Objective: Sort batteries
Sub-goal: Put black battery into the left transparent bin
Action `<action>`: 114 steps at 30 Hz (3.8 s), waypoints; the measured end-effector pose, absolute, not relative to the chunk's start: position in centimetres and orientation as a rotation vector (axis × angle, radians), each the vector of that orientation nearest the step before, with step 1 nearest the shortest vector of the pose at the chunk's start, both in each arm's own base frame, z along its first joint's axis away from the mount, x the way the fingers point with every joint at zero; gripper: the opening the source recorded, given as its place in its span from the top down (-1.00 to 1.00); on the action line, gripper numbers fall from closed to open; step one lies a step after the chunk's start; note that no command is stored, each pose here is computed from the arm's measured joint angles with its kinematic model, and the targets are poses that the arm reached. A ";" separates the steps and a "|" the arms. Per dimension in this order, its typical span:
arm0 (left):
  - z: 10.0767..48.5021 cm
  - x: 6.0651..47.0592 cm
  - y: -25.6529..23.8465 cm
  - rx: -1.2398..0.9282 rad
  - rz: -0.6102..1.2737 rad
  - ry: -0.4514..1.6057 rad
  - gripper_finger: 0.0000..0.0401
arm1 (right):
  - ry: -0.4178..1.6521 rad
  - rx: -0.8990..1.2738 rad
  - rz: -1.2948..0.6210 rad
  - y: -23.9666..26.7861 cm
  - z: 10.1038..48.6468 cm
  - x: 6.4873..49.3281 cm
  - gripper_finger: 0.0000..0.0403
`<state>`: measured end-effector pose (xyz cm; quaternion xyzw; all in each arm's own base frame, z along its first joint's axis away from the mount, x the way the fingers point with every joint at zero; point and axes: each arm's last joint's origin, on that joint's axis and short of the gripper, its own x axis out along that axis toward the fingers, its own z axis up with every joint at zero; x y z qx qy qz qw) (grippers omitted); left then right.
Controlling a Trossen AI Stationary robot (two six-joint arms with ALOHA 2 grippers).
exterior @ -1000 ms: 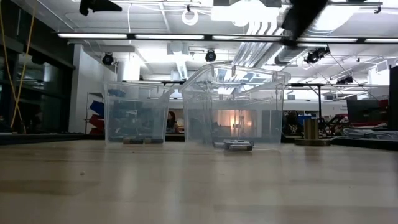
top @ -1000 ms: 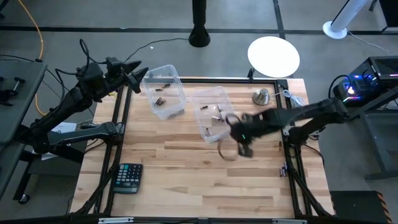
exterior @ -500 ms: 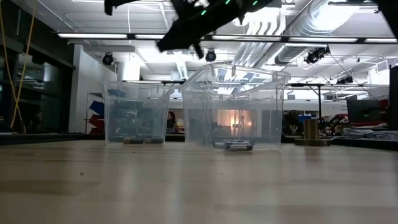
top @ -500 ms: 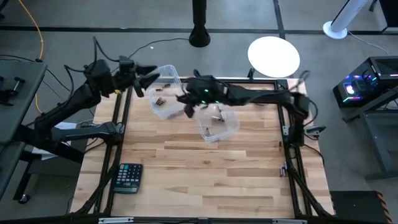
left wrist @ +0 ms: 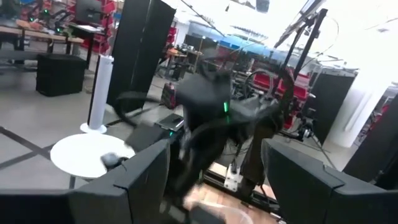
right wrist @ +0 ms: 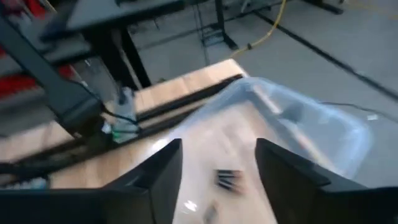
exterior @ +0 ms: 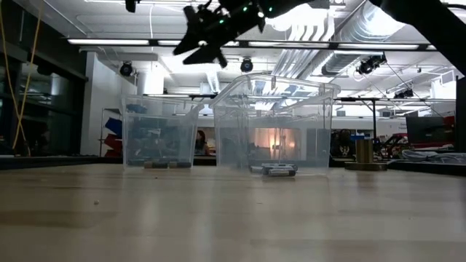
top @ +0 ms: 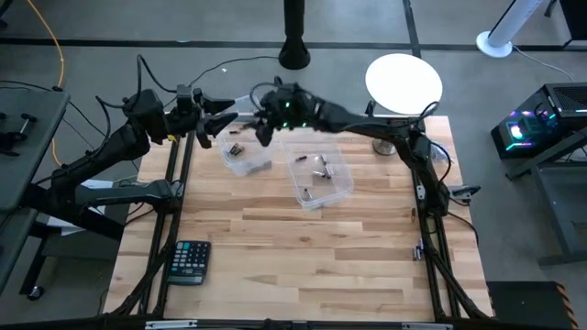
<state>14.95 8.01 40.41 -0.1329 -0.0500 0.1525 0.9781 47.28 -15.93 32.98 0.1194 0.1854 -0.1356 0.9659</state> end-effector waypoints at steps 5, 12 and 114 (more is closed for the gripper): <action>40.3 15.1 8.1 -0.212 0.310 -0.089 -0.22 | 0.589 0.195 -0.218 -15.9 35.8 43.7 -0.06; 37.6 18.5 9.6 -0.231 0.152 -0.050 -0.22 | 0.963 0.193 -0.139 -10.2 36.9 38.1 0.00; 33.9 24.2 15.8 -0.396 0.084 -0.229 -0.22 | 2.192 0.521 -0.384 -0.1 12.5 18.5 0.03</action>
